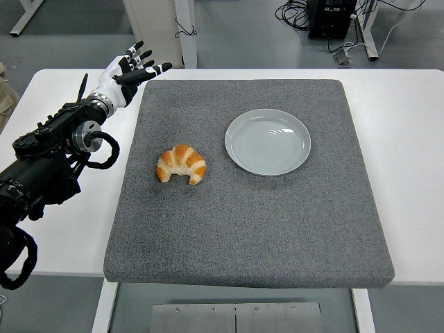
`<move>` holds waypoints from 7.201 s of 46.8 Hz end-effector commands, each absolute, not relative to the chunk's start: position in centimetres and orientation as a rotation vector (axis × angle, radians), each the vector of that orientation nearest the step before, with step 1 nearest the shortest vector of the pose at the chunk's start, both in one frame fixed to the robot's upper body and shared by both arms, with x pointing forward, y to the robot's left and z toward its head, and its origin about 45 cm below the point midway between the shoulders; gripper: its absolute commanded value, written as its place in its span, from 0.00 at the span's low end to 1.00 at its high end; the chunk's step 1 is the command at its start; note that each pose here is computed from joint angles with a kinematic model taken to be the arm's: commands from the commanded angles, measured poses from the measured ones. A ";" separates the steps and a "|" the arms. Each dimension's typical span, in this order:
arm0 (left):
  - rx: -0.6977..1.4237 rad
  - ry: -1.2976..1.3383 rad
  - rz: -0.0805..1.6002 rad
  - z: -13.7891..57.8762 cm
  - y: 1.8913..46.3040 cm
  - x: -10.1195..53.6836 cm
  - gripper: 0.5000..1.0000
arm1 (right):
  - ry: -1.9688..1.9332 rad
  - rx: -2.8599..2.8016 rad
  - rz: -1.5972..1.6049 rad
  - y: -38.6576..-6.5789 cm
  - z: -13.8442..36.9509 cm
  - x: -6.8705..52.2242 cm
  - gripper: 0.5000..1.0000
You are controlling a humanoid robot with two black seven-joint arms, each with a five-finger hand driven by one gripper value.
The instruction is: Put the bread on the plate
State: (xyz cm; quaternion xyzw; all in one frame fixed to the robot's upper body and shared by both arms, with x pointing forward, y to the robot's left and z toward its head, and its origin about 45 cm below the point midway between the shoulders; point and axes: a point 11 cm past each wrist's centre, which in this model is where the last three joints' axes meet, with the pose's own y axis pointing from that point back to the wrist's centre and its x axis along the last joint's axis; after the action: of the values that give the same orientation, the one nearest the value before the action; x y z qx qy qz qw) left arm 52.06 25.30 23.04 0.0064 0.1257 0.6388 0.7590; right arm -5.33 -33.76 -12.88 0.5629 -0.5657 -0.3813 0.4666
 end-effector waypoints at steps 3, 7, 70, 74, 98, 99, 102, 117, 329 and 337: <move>0.020 0.273 1.389 23.0 25.3 52.0 0.95 | -1.388 1.382 -0.937 -33.7 -12.9 -5.3 1.00; 0.006 0.275 1.392 23.1 25.3 52.1 0.95 | -1.388 1.381 -0.936 -33.8 -12.9 -5.3 1.00; -0.109 0.249 1.285 27.6 24.4 51.1 0.95 | -1.388 1.381 -0.936 -33.8 -12.9 -5.3 1.00; -0.112 0.243 1.257 27.9 24.6 50.4 0.95 | -1.388 1.381 -0.936 -33.8 -12.9 -5.3 1.00; -0.072 0.132 1.160 30.8 22.7 47.6 0.95 | -1.388 1.381 -0.936 -33.8 -12.9 -5.3 1.00; -0.060 0.114 1.157 30.8 22.7 47.4 0.95 | -1.388 1.381 -0.936 -33.8 -12.9 -5.3 1.00; -0.030 0.056 1.137 31.1 22.4 46.8 0.95 | -1.388 1.381 -0.936 -33.8 -12.9 -5.3 1.00; 0.126 -0.238 1.067 30.9 21.0 43.6 0.95 | -1.388 1.381 -0.936 -33.8 -12.9 -5.3 1.00; 0.728 -0.760 0.742 19.3 21.3 40.8 0.84 | -1.388 1.381 -0.936 -33.8 -12.9 -5.3 1.00; 0.690 -0.772 0.731 19.5 20.7 40.8 0.11 | -1.388 1.381 -0.936 -33.8 -12.9 -5.3 1.00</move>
State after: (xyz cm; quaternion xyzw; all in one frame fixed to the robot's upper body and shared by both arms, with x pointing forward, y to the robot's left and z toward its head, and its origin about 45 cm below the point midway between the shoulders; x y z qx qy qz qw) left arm 40.78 20.97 19.30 0.3327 -0.3562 0.3448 0.8022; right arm -5.33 -33.76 -12.88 0.5629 -0.5658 -0.3812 0.4666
